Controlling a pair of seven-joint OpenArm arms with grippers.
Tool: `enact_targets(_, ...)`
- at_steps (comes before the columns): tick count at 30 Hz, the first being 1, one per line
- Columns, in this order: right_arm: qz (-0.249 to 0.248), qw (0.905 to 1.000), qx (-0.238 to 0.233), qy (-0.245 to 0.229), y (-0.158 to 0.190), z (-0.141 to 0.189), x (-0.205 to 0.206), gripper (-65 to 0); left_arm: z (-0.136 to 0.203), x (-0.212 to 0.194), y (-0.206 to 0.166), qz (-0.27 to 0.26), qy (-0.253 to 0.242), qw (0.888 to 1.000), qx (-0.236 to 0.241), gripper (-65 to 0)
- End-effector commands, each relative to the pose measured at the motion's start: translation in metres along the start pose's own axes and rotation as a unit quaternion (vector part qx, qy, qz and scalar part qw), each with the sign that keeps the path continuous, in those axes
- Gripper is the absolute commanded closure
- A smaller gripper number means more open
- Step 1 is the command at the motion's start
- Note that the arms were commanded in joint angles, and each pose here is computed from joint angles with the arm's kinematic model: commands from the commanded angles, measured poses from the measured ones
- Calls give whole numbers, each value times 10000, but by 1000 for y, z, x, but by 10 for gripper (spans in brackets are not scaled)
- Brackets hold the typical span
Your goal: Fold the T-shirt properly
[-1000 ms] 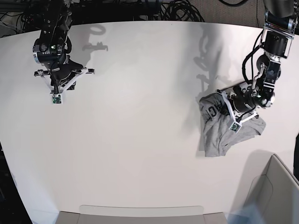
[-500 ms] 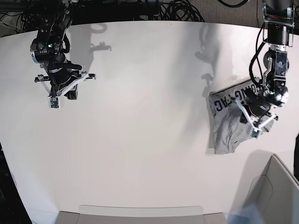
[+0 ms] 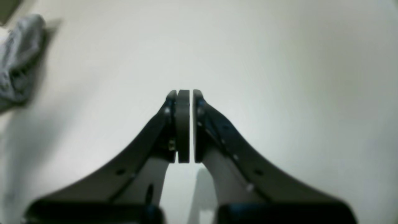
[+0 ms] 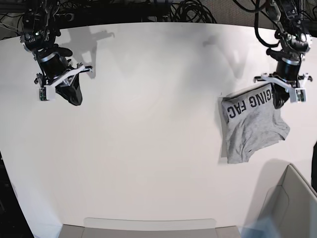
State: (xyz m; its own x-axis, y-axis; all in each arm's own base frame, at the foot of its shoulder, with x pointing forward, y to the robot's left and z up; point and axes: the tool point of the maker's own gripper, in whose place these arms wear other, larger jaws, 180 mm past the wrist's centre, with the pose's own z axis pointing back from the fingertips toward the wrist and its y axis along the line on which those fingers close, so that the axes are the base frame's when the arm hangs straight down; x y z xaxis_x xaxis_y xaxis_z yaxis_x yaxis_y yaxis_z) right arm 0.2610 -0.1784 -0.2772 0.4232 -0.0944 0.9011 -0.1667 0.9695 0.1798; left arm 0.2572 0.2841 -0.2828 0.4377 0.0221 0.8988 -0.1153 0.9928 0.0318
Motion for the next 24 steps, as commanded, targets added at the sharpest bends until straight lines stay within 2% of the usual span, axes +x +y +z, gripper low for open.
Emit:
enact_targets(1, 24, 9995, 32, -299, 2, 8, 9, -13, 8, 20, 4, -40, -451, 9990, 56, 0)
enact_targets(4, -55, 9980, 166, -603, 13, 25, -1, -13, 18, 3, 8, 1, -308, 9994, 137, 0)
enact_targets(6, 208, 9982, 291, -478, 20, 39, -18, -13, 26, -14, 10, -51, -59, 9999, 141, 0)
enact_targets(11, 985, 9941, 388, 236, 35, 78, -74, -14, 55, -56, 27, -121, 618, 9974, 362, 0)
enact_targets(15, 832, 9924, 90, 905, 32, 112, -111, -14, 85, -84, 47, -164, 1116, 9914, 668, 0)
enact_targets(20, 673, 9837, -80, 1663, 32, 155, -144, -15, 123, -124, 62, -281, 2021, 9754, 830, 0)
enact_targets(24, 609, 9779, -87, 1996, 34, 171, -158, -15, 152, -157, 59, -167, 2683, 9593, 861, 0)
